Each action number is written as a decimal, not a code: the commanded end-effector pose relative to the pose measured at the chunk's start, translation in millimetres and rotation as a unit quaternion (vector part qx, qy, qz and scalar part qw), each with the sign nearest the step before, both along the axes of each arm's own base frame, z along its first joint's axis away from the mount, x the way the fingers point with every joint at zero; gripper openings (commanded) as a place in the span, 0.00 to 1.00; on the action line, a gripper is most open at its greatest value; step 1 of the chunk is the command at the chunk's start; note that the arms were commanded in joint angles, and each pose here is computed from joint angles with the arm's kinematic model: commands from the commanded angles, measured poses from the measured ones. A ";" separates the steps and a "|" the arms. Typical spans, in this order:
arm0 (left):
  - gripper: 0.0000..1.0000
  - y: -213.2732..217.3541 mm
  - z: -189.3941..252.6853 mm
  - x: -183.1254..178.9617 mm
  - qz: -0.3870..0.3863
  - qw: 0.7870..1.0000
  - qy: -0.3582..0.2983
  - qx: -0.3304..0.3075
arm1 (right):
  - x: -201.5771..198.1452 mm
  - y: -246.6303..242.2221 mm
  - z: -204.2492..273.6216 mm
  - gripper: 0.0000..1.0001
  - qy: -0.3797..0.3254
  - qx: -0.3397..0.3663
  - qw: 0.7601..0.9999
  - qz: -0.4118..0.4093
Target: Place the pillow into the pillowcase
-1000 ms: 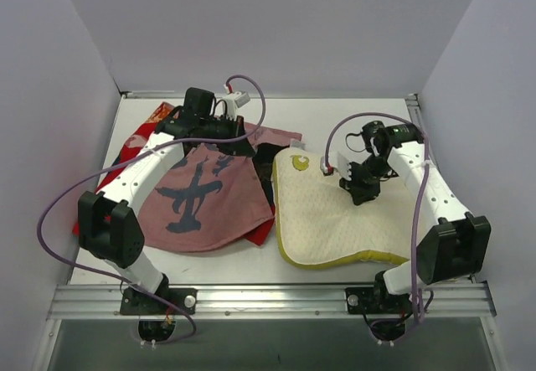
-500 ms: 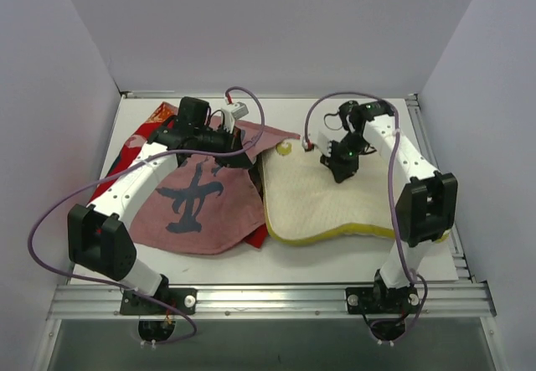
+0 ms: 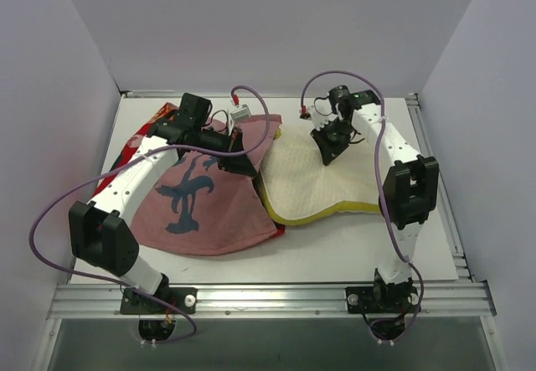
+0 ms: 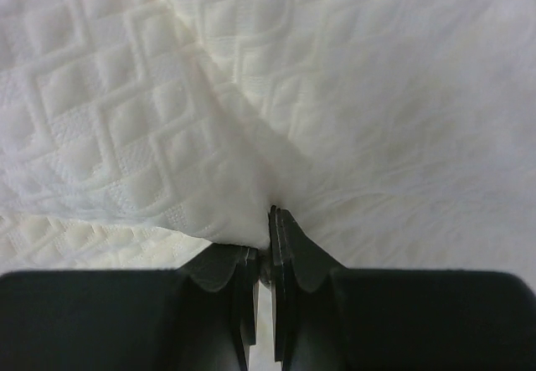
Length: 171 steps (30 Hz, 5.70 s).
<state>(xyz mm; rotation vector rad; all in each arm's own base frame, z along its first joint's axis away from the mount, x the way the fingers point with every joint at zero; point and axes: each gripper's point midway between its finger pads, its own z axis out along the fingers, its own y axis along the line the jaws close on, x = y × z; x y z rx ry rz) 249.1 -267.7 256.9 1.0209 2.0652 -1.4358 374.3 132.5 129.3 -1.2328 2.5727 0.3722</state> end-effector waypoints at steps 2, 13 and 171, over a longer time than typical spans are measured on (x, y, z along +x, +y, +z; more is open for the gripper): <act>0.00 -17.1 25.5 -12.4 -0.063 0.997 0.002 -0.052 | -1.7 8.2 -4.1 0.00 0.016 -0.015 0.986 -0.163; 0.00 -43.4 -0.4 35.5 0.027 0.999 -0.001 -0.037 | 18.1 46.8 -10.5 0.00 0.014 -0.003 0.955 -0.297; 0.00 -148.9 8.1 67.0 0.083 0.992 0.038 -0.082 | 23.6 62.9 69.6 0.00 -0.139 0.362 0.908 -0.157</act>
